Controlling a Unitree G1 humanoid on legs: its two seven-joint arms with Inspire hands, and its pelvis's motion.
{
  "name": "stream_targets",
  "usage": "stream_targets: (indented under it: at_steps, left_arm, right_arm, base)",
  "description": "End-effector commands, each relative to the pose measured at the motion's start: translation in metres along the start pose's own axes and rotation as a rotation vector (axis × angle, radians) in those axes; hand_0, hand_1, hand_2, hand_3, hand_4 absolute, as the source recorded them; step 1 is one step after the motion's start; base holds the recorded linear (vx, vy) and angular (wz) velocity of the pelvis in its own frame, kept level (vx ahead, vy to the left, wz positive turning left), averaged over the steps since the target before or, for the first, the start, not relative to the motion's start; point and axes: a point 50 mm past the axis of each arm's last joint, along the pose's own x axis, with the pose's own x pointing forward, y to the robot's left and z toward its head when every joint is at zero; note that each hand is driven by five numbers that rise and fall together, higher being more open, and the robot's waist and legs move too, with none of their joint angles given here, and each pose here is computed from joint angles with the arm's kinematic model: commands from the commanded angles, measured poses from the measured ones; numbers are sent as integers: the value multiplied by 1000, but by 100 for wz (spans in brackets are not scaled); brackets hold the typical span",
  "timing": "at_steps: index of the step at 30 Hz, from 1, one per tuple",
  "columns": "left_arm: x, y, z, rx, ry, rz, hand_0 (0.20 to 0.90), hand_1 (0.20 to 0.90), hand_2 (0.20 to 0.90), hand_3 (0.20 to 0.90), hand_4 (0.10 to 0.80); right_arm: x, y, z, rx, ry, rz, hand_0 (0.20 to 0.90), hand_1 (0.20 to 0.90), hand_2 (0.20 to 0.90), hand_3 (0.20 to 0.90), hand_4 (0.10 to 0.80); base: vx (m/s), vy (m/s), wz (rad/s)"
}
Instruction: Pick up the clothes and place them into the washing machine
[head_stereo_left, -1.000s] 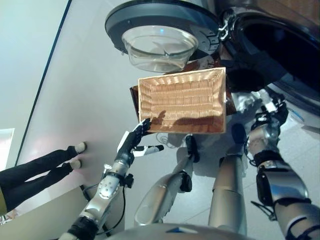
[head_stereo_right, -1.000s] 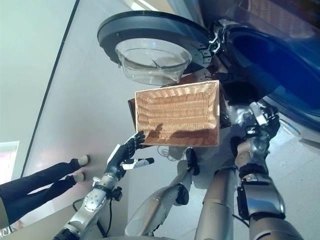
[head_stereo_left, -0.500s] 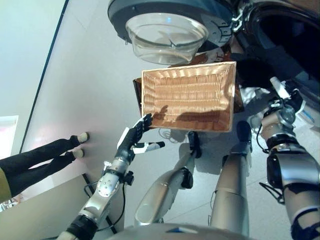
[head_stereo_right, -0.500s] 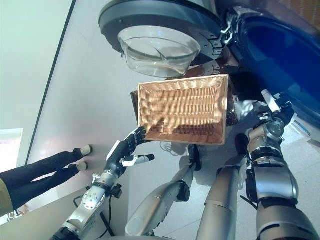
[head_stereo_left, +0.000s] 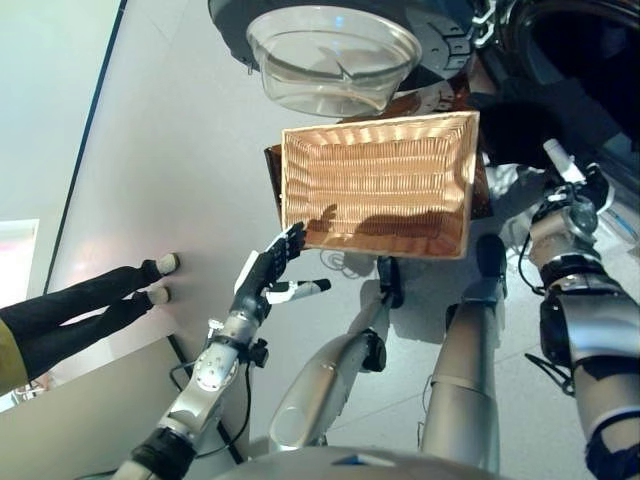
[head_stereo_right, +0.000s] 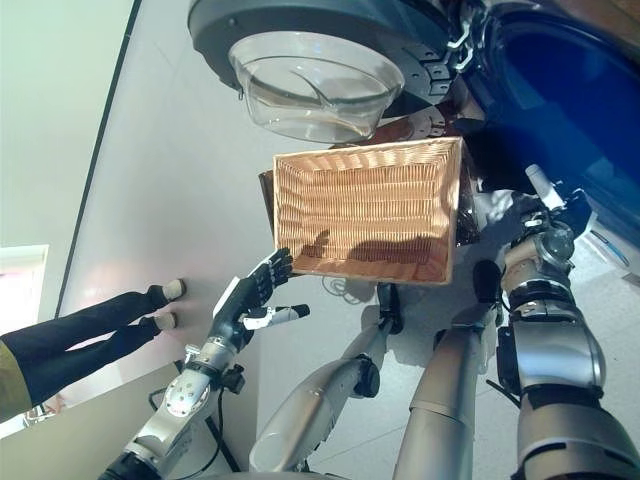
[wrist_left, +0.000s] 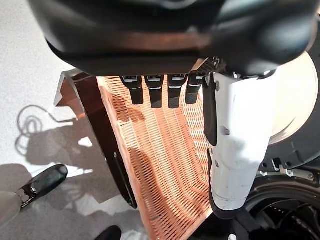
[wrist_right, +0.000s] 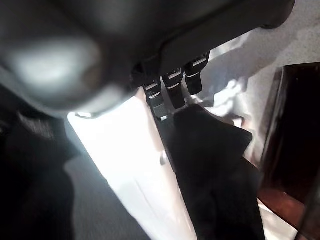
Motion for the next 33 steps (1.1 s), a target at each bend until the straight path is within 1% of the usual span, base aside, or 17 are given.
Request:
stream_targets:
  at_steps: [1,7,14,16,17,18,19,20,21,22,23,24,33]
  left_arm:
    - [17,9,33,-1,-161,19,900,900,900,900,800]
    - [16,8,11,2,-61,33,900,900,900,900,800]
    - [13,8,0,0,-13,41,900,900,900,900,800]
    - [13,10,-2,-2,-2,47,900,900,900,900,800]
    - [13,11,-2,0,-4,50,900,900,900,900,800]
    - [13,11,-1,-1,-7,52,900,900,900,900,800]
    - [12,11,-1,-1,-9,51,900,900,900,900,800]
    - [12,12,-1,1,-9,51,900,900,900,900,800]
    - [12,12,-2,1,-6,52,900,900,900,900,800]
    - [11,12,-3,0,-1,52,900,900,900,900,800]
    - [10,12,-3,0,1,56,900,900,900,900,800]
    - [10,12,-3,2,2,56,900,900,900,900,800]
    - [10,17,0,3,-13,83,900,900,900,900,800]
  right_arm:
    - [-20,86,110,107,-372,347,900,900,900,900,800]
    - [-41,122,92,183,-363,521,900,900,900,900,800]
    - [-58,140,93,229,-387,626,900,900,900,900,800]
    - [-59,141,94,242,-390,631,900,900,900,900,800]
    - [-59,142,95,251,-391,634,779,779,779,779,714]
    - [-60,142,96,257,-393,635,636,636,636,636,612]
    - [-60,143,97,259,-394,637,532,532,532,532,537]
    - [-61,143,98,261,-397,638,480,480,480,480,500]
    - [-61,143,99,263,-398,637,444,444,444,444,475]
    - [-60,142,100,264,-402,633,425,425,425,425,461]
    - [-59,141,100,264,-403,620,247,247,247,247,333]
    - [-59,140,102,261,-409,609,200,200,200,200,300]
    - [-52,130,108,288,-423,515,200,200,200,200,300]
  base:
    - [0,0,0]
    - [24,14,-2]
    - [6,6,-3]
    - [0,0,0]
    - [0,0,0]
    - [0,0,0]
    - [0,0,0]
    - [0,0,0]
    - [0,0,0]
    - [0,0,0]
    - [0,0,0]
    - [0,0,0]
    - [0,0,0]
